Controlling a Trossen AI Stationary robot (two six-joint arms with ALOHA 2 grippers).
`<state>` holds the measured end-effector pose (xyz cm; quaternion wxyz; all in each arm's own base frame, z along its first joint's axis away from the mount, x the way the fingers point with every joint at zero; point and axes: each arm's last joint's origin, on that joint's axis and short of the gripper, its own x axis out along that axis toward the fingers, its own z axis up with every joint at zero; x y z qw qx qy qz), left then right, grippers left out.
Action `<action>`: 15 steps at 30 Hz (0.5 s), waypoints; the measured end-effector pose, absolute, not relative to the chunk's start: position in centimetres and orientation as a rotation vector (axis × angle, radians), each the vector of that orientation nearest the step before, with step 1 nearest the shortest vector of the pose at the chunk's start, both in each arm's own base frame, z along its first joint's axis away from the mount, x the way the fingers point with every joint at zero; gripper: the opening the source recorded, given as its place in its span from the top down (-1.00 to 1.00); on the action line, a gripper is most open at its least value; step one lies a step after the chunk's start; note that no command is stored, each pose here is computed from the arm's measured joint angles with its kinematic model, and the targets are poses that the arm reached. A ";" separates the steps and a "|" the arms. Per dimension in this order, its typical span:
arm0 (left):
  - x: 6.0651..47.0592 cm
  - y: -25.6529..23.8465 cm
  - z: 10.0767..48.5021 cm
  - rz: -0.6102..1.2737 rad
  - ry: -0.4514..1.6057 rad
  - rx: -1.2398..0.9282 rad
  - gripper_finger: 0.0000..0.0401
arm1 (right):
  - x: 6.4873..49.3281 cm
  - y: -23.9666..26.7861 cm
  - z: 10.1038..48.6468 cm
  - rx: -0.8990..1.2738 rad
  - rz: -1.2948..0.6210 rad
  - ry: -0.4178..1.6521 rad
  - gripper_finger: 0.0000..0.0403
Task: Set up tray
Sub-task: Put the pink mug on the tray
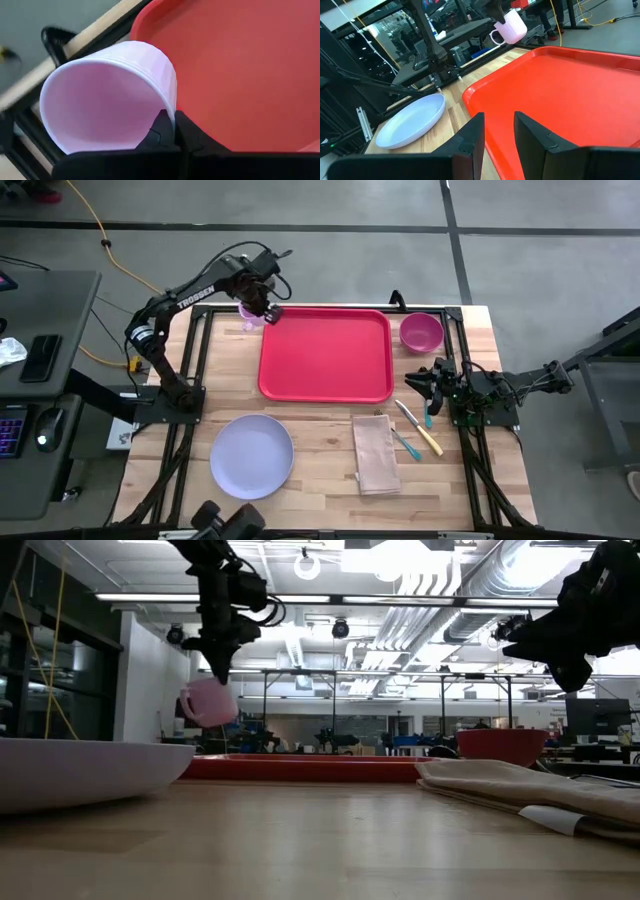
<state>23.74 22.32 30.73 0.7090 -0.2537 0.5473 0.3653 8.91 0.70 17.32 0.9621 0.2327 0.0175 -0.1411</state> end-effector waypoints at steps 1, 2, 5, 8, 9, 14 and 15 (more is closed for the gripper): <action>24.1 22.2 30.6 0.787 1.225 -0.535 0.94 | 8.9 0.7 17.3 0.471 -0.286 0.035 0.59; 24.4 22.1 30.4 0.764 1.242 -0.508 0.94 | 8.9 0.7 17.3 0.471 -0.286 0.035 0.59; 25.4 21.8 29.5 0.718 1.302 -0.434 0.94 | 8.9 0.7 17.3 0.472 -0.286 0.035 0.59; 26.4 21.6 28.3 0.680 1.361 -0.374 0.94 | 8.9 0.7 17.3 0.473 -0.286 0.035 0.59; 26.7 21.6 27.9 0.670 1.380 -0.355 0.94 | 8.9 0.7 17.3 0.475 -0.286 0.035 0.59; 28.2 22.0 26.9 0.644 1.439 -0.302 0.94 | 8.9 0.7 17.3 0.475 -0.286 0.035 0.59; 28.7 22.1 26.9 0.641 1.437 -0.288 0.94 | 8.9 0.7 17.3 0.475 -0.286 0.035 0.59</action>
